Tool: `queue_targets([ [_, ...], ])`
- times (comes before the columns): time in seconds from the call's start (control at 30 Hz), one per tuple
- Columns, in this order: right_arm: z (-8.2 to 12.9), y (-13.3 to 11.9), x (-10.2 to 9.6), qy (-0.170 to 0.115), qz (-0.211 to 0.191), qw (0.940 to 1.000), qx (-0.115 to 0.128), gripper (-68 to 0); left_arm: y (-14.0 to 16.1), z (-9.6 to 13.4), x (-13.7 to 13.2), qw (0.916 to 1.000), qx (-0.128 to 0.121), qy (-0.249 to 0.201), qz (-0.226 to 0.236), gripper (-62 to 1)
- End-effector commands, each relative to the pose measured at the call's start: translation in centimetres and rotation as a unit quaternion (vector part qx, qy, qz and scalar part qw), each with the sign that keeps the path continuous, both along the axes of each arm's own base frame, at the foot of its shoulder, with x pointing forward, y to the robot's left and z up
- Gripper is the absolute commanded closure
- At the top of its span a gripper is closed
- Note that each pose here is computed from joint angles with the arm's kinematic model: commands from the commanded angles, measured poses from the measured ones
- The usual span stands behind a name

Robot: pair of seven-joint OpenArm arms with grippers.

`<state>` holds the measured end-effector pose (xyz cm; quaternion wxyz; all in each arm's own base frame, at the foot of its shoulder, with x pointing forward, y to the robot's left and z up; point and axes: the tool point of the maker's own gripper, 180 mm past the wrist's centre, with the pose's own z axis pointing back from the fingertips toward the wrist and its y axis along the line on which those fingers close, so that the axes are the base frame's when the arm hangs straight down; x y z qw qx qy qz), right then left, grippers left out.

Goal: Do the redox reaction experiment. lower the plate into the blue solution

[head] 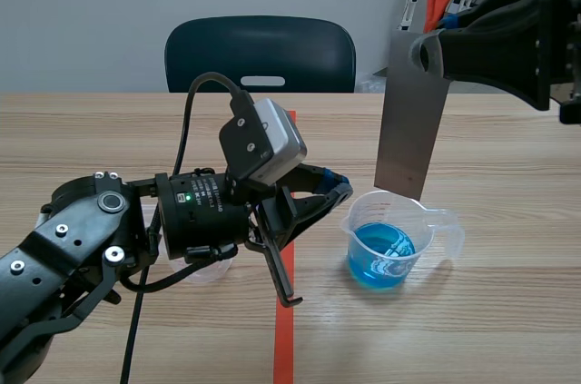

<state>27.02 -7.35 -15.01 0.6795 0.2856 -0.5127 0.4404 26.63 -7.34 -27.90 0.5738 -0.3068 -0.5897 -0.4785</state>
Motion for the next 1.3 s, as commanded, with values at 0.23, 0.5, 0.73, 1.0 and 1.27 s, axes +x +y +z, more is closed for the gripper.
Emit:
queue_targets([
  [0.23,0.8,0.2,-0.1,-0.010,0.009,0.9999,0.007,-0.6,0.0,1.2,0.3,0.9998,-0.016,-0.012,0.000,-3.8],
  [0.5,0.8,0.2,-0.1,-0.011,0.009,0.9999,0.008,-0.6,0.0,1.2,0.3,0.9998,-0.015,-0.012,0.000,-3.8],
  [0.73,0.9,0.2,-0.1,-0.011,0.009,0.9999,0.009,-0.6,0.9,1.4,-0.5,0.9993,-0.034,-0.016,-0.005,-3.8],
  [1.0,0.8,0.2,-0.1,-0.011,0.009,0.9999,0.009,-0.6,5.1,2.7,-0.9,0.9934,-0.106,-0.014,0.040,-3.8],
  [1.27,0.6,0.1,0.0,-0.012,0.007,0.9999,0.000,-0.6,7.6,4.2,-3.8,0.9887,-0.137,-0.028,0.053,-3.8],
])
